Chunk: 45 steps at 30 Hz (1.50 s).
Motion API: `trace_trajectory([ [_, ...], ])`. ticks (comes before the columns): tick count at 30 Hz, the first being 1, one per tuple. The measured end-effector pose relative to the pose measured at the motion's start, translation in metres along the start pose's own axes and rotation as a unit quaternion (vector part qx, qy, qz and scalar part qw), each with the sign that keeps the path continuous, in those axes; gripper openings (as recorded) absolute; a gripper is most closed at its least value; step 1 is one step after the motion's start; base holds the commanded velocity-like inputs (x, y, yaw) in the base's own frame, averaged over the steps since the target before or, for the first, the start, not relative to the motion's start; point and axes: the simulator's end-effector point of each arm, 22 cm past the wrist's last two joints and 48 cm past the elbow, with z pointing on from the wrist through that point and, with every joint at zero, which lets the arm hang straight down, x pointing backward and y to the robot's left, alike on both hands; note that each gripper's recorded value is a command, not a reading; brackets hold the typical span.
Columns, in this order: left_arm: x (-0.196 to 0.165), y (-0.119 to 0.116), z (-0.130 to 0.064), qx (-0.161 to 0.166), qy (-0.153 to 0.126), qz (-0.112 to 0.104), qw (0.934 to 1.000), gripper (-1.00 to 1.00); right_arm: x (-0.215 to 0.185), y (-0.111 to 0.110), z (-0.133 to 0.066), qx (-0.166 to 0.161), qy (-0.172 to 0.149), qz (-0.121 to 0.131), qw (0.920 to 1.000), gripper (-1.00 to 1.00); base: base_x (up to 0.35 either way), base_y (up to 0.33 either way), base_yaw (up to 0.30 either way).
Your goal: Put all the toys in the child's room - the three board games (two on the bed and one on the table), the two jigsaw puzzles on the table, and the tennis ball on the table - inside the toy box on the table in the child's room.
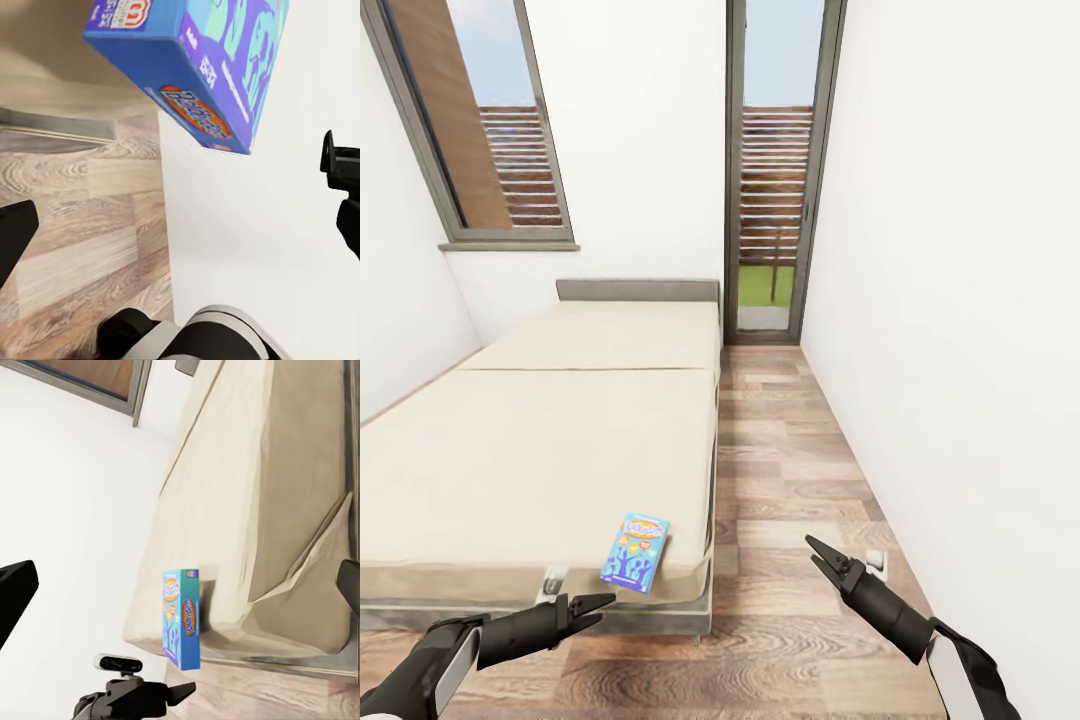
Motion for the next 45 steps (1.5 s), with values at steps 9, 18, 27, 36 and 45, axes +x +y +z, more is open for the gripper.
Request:
trace_trajectory([
  [9,0.0051,0.0118,0.0034,0.0,-0.002,0.005,1.0,1.0,0.0066,-0.0115,-0.0017,0.0,0.0,0.0,1.0,1.0,0.0,0.0,0.0],
  [18,0.002,0.0111,0.0033,0.001,-0.009,0.021,0.9997,1.0,0.0065,-0.0116,-0.0017,0.0,0.0,0.0,1.0,1.0,0.0,0.0,0.0],
  [27,0.0013,0.0101,0.0037,0.003,-0.012,0.026,0.9996,1.0,0.0066,-0.0113,-0.0016,-0.001,0.0,0.0,1.0,1.0,0.034,-0.035,0.0],
  [36,0.0013,0.0098,0.004,0.004,-0.012,0.027,0.9996,1.0,0.0065,-0.0109,-0.0015,-0.001,0.0,-0.001,1.0,1.0,0.015,-0.015,0.0],
  [45,0.0013,0.0099,0.0038,0.004,-0.012,0.027,0.9996,1.0,0.0066,-0.0113,-0.0017,-0.001,0.0,0.0,1.0,1.0,0.007,-0.001,0.0],
])
